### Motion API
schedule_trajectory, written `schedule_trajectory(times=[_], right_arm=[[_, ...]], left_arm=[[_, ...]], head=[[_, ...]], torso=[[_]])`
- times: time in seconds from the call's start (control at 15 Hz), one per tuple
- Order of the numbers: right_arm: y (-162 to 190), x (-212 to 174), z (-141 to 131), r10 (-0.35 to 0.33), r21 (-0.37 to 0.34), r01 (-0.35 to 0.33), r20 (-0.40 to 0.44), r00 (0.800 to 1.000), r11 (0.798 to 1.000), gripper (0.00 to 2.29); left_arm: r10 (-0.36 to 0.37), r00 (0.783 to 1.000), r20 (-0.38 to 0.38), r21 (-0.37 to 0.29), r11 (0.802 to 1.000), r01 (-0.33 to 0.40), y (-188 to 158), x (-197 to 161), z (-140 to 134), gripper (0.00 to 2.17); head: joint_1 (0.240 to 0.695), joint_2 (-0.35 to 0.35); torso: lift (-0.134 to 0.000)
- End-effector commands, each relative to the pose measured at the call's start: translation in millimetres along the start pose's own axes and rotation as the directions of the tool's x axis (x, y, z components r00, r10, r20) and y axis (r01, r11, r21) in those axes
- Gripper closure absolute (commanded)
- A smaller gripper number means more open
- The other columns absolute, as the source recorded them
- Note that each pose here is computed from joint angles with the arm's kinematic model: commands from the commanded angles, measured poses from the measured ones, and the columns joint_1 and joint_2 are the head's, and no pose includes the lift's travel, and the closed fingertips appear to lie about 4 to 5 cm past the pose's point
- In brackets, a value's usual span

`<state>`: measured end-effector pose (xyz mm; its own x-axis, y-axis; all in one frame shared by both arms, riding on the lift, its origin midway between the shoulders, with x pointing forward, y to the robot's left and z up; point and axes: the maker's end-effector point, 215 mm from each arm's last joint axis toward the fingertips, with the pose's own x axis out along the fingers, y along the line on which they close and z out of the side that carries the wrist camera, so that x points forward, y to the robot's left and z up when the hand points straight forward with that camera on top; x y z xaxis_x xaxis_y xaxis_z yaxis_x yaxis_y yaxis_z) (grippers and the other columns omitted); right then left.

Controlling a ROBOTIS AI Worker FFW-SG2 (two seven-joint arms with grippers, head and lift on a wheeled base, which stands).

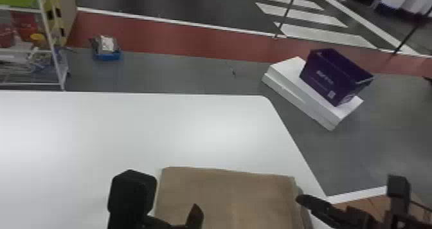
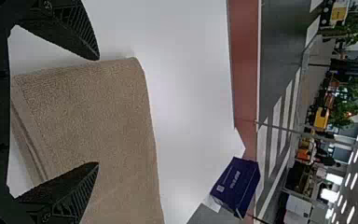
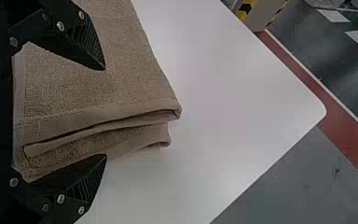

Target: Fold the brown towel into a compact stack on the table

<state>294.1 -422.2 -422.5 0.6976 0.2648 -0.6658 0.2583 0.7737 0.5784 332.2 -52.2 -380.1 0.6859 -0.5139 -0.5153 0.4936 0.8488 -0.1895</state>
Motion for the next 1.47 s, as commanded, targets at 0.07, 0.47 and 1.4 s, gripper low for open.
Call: schedule_trajectory(times=[0.07, 0.47, 1.4], right_arm=[[-0.1, -7.7, 4.3, 0.003, 0.009, -0.003, 0.022, 1.000, 1.000, 0.04], [-7.7, -6.1, -5.1, -0.014, 0.026, 0.014, 0.008, 1.000, 1.000, 0.04], [4.1, 0.7, -3.6, 0.000, 0.003, 0.000, 0.001, 1.000, 1.000, 0.06]], left_arm=[[-0.039, 0.999, 0.034, 0.003, 0.999, 0.039, -20.1, 5.0, 4.5, 0.09], [-0.140, 0.988, 0.070, -0.023, 0.990, 0.142, -54.7, 34.1, -6.4, 1.56], [0.003, 0.998, -0.062, 0.011, 1.000, -0.003, 15.9, 65.3, -62.0, 1.89]], head=[[0.695, -0.350], [0.695, -0.350], [0.695, -0.350]], torso=[[-0.124], [-0.124], [-0.124]])
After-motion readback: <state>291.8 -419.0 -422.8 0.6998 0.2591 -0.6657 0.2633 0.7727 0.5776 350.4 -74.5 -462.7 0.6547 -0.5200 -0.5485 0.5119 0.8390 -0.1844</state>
